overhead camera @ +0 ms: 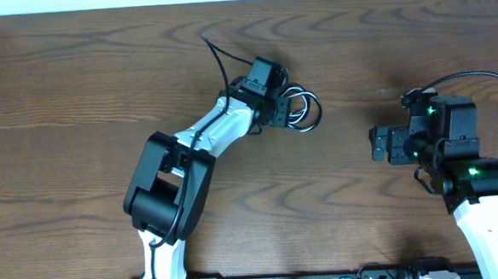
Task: Untangle cables
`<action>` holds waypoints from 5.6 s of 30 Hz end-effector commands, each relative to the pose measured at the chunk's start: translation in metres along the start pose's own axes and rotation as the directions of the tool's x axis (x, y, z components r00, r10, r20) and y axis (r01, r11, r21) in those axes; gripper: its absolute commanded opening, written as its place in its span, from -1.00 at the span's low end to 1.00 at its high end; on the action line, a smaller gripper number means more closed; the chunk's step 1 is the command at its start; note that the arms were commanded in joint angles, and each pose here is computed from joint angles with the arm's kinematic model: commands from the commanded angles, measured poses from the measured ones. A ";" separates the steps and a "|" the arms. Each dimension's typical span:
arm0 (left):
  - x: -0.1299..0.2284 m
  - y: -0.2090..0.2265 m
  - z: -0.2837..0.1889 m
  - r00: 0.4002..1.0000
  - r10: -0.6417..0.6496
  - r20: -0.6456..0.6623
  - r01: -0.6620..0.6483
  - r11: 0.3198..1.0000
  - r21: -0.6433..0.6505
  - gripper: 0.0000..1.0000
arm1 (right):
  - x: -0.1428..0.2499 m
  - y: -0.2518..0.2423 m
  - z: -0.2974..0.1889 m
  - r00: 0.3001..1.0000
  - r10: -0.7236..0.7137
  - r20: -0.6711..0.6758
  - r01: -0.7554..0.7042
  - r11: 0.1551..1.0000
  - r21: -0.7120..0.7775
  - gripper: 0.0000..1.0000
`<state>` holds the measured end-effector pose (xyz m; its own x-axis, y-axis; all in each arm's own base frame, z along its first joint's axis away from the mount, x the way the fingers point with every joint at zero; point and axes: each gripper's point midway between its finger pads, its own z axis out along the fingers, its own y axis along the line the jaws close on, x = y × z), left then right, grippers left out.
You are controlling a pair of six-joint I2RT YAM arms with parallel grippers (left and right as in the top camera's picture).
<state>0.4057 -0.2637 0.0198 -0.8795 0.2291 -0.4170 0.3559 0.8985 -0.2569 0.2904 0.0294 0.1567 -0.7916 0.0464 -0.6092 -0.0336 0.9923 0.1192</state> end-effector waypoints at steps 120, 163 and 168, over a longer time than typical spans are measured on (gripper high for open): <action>0.040 -0.086 0.004 0.991 0.012 -0.136 0.025 0.963 0.269 0.30 | 0.120 0.055 0.079 0.812 0.074 -0.579 -0.067 0.997 0.032 -0.86; 0.055 0.019 -0.040 0.971 -0.109 -0.214 0.086 0.990 -0.112 -0.82 | 0.121 -0.039 0.064 0.778 0.401 -0.483 -0.173 0.876 0.450 -0.98; 0.051 0.035 -0.052 0.968 -0.143 -0.205 0.119 0.985 -0.128 -0.81 | 0.124 -0.065 0.055 0.762 0.455 -0.460 -0.174 0.829 0.532 -0.98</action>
<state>0.3219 -0.2592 0.0233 -0.9524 0.2777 -0.1260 0.3041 0.8956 -0.3247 0.2389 0.0368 0.0266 -0.9445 0.3279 0.0206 0.3282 0.9445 0.0145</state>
